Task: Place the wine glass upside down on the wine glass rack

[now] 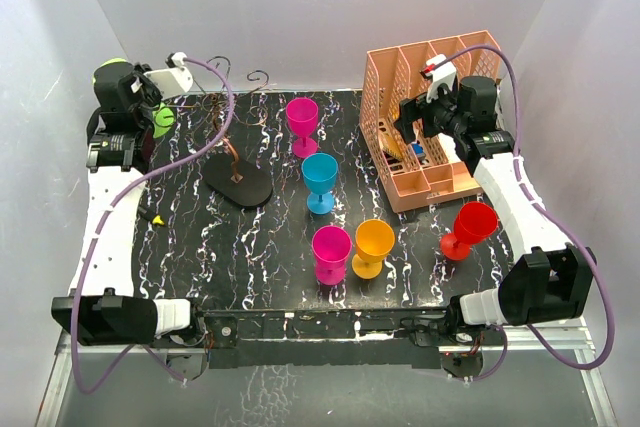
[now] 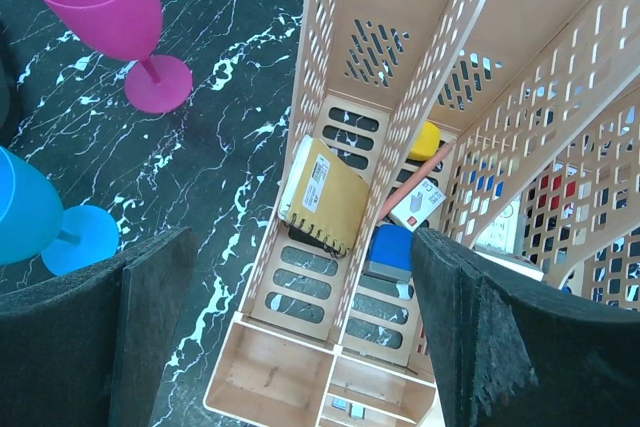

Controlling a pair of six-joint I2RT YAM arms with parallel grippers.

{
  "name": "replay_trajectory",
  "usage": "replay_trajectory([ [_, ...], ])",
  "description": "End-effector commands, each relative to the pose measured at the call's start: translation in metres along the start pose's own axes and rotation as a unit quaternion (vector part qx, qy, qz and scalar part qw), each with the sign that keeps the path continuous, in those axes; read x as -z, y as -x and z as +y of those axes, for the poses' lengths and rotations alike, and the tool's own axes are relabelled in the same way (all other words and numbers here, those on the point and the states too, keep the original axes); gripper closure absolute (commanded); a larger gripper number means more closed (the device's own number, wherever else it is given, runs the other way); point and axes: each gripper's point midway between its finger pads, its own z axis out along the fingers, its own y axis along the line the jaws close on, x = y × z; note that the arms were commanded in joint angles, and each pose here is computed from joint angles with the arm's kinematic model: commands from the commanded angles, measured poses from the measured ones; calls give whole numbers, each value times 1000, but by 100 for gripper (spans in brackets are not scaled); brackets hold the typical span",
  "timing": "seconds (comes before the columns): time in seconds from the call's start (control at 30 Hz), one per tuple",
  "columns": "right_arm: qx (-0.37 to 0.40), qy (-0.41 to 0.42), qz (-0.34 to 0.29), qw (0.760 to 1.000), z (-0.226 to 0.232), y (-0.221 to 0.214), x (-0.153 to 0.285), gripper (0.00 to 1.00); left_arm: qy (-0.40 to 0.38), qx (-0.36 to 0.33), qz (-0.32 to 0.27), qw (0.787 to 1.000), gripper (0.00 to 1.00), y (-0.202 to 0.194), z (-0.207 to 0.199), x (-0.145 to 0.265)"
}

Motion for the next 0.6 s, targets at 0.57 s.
replay_trajectory([
  [0.57,-1,17,-19,1000,3,4,-7,4,-100,-54,-158,981,100,73,-36,-6],
])
